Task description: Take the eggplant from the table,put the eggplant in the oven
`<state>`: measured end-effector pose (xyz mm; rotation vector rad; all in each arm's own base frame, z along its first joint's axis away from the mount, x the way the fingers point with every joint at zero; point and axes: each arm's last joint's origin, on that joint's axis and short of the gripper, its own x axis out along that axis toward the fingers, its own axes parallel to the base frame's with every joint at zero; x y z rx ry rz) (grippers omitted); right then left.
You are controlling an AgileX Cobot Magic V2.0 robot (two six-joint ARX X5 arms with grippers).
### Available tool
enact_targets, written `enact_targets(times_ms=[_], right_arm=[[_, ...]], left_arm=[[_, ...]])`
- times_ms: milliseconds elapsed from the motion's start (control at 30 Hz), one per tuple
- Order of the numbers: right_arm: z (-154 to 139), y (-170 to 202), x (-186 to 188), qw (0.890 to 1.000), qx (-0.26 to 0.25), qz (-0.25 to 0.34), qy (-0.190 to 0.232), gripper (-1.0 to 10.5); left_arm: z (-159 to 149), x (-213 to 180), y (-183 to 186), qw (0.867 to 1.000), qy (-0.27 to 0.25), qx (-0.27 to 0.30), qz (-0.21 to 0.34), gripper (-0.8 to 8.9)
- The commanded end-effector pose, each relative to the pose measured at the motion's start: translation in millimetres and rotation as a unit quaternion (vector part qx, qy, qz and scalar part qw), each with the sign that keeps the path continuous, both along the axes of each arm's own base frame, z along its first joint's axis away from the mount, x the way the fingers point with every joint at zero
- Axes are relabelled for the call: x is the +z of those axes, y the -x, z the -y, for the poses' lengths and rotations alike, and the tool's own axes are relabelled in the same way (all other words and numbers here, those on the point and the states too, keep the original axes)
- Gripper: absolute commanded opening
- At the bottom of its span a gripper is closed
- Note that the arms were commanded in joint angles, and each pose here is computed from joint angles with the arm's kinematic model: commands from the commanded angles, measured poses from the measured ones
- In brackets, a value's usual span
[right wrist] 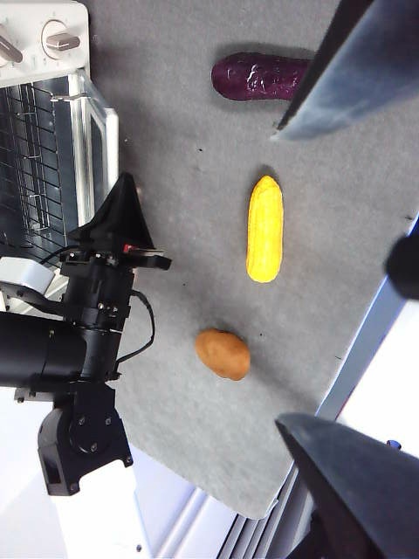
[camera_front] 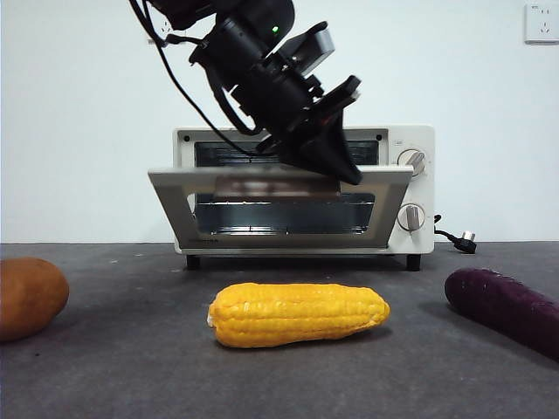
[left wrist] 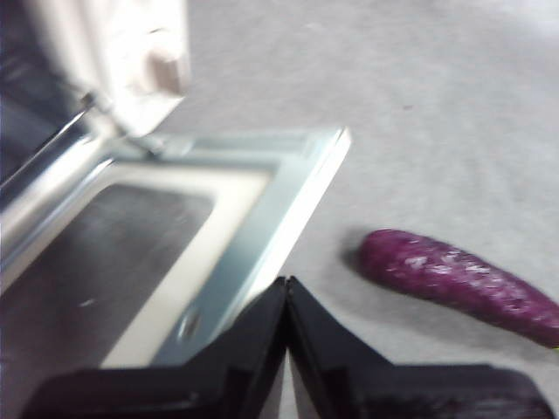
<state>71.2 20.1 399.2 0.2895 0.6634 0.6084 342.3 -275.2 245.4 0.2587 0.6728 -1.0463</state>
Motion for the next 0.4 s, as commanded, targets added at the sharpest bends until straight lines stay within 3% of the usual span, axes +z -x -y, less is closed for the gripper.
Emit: enact_targets(times_ms=[33,400], right_arm=[[0.0,0.4,1.6,1.0,0.003,0.009,0.004,5.4],[0.2,0.4,1.2,1.0,-0.002,0.007,0.007,5.4]], left_arm=[[8.6,-7.3,5.5,1.0,-0.005,-0.012,-0.003,-0.06],[21.0,-6.4,15.6,1.0,0.001,-0.023,-0.007,-0.06]])
